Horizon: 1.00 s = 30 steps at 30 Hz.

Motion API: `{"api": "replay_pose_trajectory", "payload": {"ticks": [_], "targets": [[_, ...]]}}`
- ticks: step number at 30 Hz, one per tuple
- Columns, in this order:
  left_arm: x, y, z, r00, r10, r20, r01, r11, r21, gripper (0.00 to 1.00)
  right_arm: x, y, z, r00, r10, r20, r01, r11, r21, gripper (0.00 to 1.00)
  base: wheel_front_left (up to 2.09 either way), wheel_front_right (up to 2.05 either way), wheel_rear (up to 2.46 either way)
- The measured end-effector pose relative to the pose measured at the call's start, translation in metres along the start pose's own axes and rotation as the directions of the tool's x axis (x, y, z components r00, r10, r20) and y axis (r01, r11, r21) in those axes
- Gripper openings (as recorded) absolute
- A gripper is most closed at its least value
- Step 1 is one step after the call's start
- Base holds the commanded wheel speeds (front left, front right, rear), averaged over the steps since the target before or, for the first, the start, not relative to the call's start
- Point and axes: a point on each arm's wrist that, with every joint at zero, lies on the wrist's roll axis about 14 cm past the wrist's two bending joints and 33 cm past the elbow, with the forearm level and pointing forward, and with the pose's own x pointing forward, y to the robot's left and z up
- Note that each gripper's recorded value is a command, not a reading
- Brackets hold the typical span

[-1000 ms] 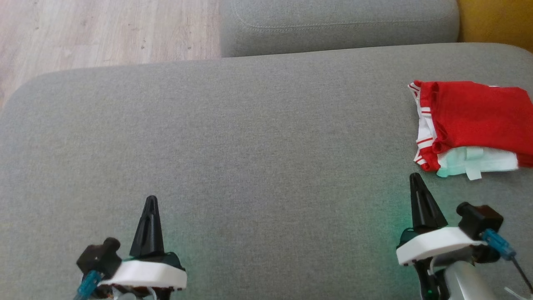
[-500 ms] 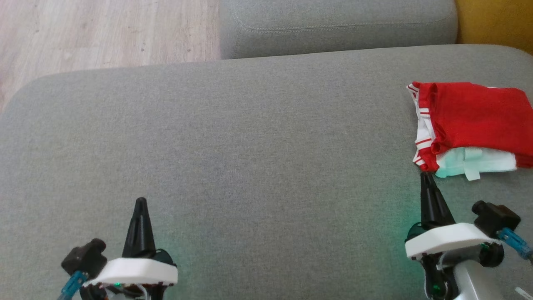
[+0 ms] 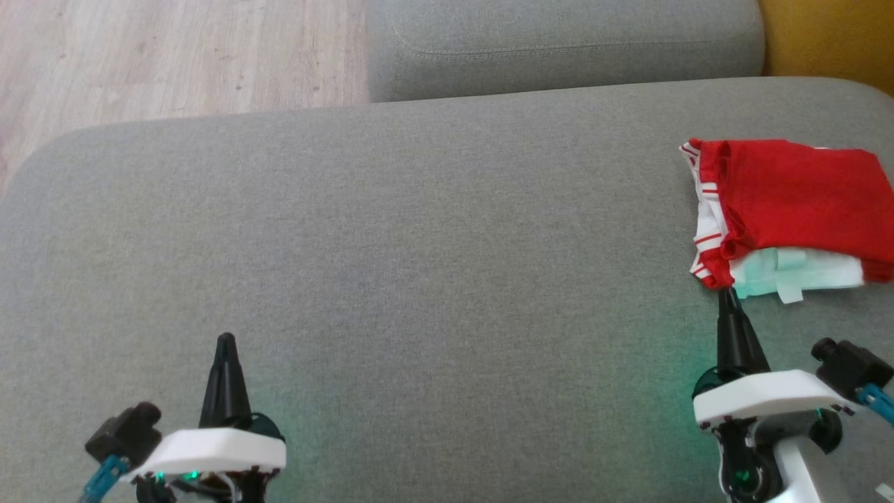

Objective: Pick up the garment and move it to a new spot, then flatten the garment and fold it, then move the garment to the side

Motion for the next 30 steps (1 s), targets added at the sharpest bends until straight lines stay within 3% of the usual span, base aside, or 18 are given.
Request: {"api": "replay_pose_trajectory", "payload": {"ticks": [15, 30], "targets": [[0.000, 0.006, 0.005, 1.000, 0.027, 0.000, -0.027, 0.989, -0.147, 0.00, 0.000, -0.006, 0.008, 1.000, -0.028, 0.014, 0.025, 0.986, 0.165, 0.00, 0.00, 0.00, 0.00], [0.000, 0.011, 0.009, 0.999, 0.045, -0.006, -0.045, 0.955, -0.293, 0.00, -0.001, -0.011, 0.016, 0.999, -0.049, 0.023, 0.038, 0.944, 0.329, 0.00, 0.00, 0.00, 0.00]]}}
